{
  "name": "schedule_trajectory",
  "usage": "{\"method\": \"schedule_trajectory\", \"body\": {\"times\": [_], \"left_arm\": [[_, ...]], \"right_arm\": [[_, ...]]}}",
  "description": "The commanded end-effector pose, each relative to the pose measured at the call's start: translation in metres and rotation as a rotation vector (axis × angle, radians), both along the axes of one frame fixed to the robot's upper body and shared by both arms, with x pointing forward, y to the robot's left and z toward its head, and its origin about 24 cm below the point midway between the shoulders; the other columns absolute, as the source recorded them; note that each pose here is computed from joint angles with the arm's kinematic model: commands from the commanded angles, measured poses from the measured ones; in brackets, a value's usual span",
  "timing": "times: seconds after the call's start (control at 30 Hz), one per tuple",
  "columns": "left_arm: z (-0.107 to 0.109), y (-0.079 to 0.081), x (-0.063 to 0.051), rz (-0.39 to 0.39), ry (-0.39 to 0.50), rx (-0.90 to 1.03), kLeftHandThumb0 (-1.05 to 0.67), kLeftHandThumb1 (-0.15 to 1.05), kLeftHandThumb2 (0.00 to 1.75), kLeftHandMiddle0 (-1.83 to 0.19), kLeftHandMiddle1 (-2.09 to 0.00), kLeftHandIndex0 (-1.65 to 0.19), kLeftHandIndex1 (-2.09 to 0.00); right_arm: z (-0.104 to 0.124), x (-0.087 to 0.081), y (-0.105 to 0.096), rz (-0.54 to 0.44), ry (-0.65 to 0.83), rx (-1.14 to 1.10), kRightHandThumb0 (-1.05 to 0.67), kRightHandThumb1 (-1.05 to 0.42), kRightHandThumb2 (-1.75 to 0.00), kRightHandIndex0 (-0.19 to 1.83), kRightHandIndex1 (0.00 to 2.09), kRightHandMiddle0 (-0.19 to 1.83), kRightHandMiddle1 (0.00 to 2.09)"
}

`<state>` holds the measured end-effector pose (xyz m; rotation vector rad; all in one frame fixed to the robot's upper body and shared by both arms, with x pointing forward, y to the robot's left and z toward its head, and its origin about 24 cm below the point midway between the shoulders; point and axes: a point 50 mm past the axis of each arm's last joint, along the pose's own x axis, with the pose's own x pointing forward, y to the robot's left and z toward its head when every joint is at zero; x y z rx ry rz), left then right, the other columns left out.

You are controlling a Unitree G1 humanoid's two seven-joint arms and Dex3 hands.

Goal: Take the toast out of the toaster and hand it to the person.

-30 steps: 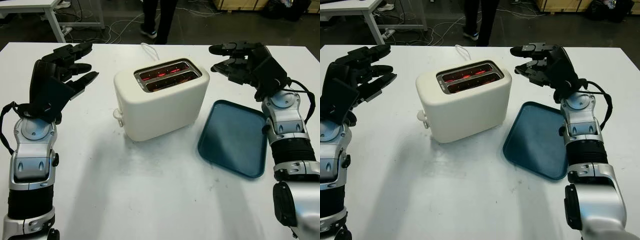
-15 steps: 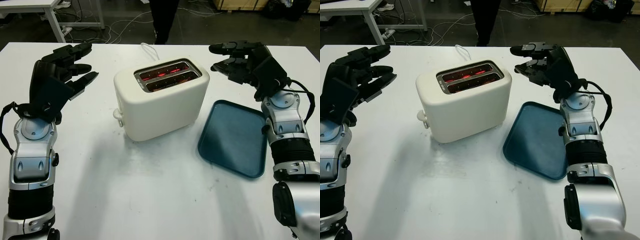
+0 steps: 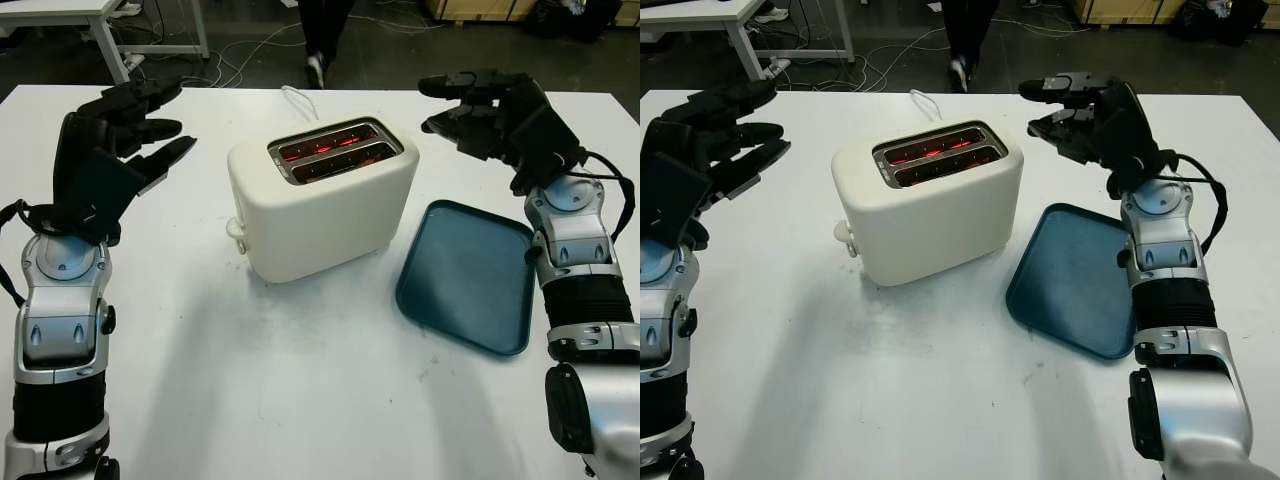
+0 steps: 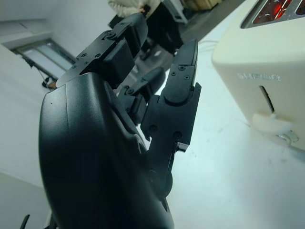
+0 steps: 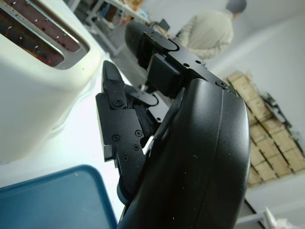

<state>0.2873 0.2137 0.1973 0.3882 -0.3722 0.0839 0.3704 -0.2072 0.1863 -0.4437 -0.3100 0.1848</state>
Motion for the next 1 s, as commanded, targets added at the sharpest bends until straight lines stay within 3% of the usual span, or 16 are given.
{"method": "schedule_trajectory", "body": {"times": [0.0,0.97], "left_arm": [[0.0006,0.0021,0.0005,0.018,0.000,-0.002,-0.32,0.92,0.10,-0.58,-0.54,-0.70,-0.01],[-0.0078,0.0023,0.0052,0.007,0.031,0.007,-0.30,0.92,0.10,-0.60,-0.55,-0.73,-0.01]], "right_arm": [[-0.0011,0.0015,-0.0004,-0.007,0.014,0.003,-0.13,-0.92,-0.14,0.81,0.65,0.93,0.01],[-0.0058,0.0006,-0.0029,-0.008,0.043,0.019,-0.17,-0.92,-0.12,0.86,0.58,0.96,0.01]]}}
